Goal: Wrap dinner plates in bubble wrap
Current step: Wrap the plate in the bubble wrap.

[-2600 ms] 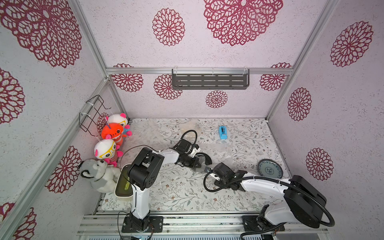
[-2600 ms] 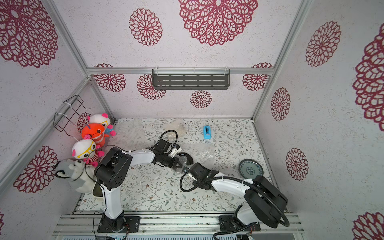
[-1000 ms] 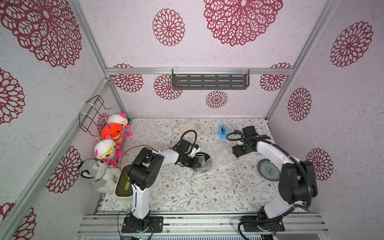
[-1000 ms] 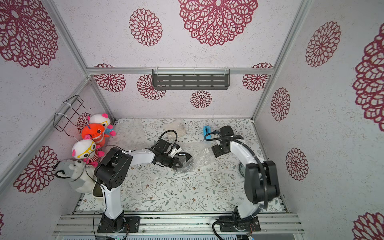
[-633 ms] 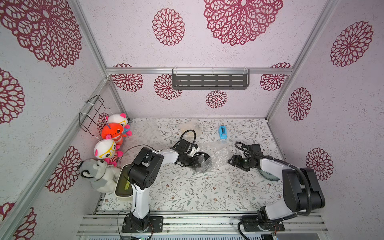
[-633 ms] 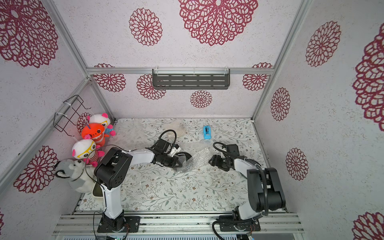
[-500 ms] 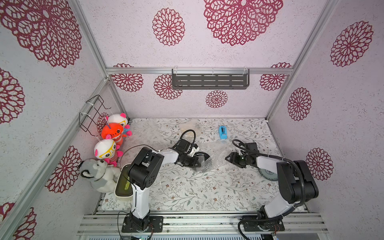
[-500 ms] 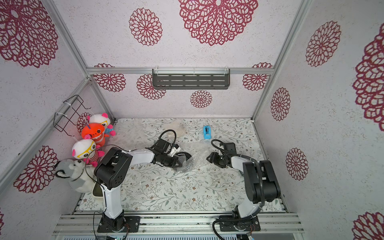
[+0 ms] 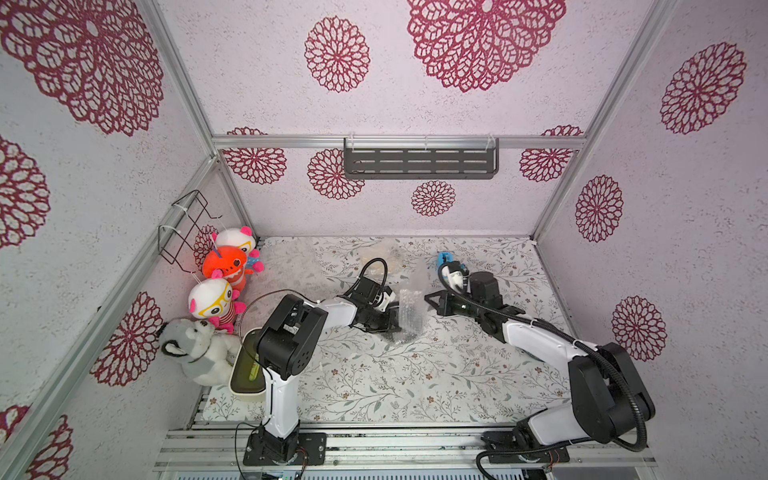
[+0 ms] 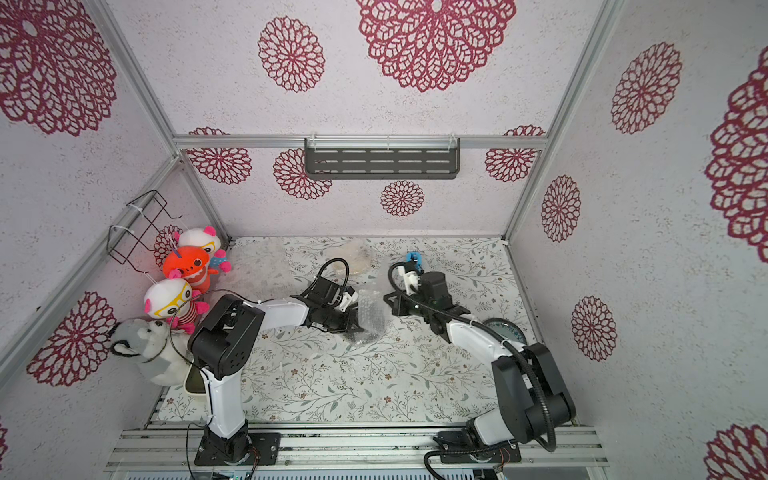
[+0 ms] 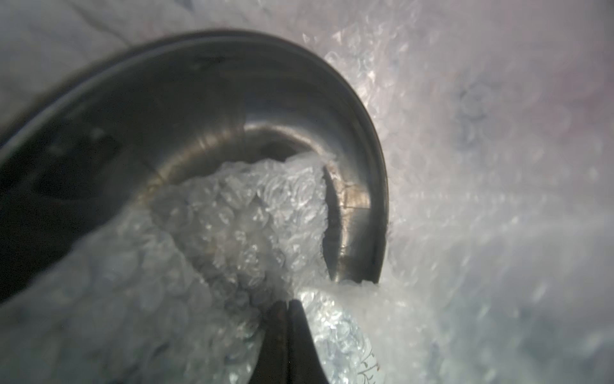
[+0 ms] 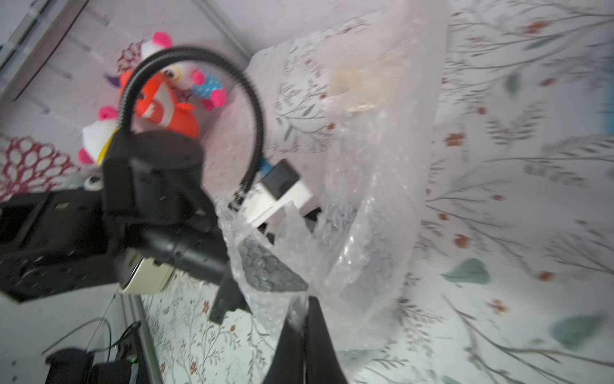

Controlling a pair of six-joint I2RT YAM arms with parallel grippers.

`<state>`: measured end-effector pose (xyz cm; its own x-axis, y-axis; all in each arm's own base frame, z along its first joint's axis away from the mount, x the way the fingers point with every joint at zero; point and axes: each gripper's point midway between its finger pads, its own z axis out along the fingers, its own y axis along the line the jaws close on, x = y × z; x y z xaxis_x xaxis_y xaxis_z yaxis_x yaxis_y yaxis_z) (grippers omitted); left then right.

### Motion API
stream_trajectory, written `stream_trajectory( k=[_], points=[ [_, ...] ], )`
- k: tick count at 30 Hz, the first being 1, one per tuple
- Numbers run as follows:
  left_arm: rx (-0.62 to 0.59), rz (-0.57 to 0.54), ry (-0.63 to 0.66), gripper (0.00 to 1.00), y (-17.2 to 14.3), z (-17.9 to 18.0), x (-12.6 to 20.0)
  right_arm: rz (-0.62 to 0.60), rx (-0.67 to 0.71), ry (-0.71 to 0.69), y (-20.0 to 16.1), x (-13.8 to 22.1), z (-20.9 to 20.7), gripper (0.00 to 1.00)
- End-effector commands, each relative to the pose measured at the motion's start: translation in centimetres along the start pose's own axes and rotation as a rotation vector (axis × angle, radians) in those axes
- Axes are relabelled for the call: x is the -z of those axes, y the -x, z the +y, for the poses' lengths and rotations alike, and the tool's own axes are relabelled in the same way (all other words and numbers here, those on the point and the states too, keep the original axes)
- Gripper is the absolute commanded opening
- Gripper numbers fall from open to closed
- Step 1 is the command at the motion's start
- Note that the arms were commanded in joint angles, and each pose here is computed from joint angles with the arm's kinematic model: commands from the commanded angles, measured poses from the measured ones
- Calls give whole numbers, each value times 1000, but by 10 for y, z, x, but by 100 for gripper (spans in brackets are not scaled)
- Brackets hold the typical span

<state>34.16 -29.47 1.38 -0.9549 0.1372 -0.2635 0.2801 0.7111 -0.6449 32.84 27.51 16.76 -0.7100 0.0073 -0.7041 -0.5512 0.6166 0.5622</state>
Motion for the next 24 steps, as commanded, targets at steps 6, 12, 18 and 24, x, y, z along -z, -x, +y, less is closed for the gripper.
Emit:
stream_trajectory(
  k=[6, 12, 18, 24],
  points=[
    [112, 54, 142, 0, -24, 52, -11, 76, 54, -21, -51, -59, 11, 0],
    [109, -7, 59, 6, -8, 33, 7, 119, -148, -250, -97, -67, -50, 0],
    [57, -38, 72, 10, 1, 21, 25, 112, -192, -275, -88, -63, -50, 0],
    [108, 48, 143, 1, -18, 55, 0, -42, -222, -401, -17, -14, -83, 0]
  ],
)
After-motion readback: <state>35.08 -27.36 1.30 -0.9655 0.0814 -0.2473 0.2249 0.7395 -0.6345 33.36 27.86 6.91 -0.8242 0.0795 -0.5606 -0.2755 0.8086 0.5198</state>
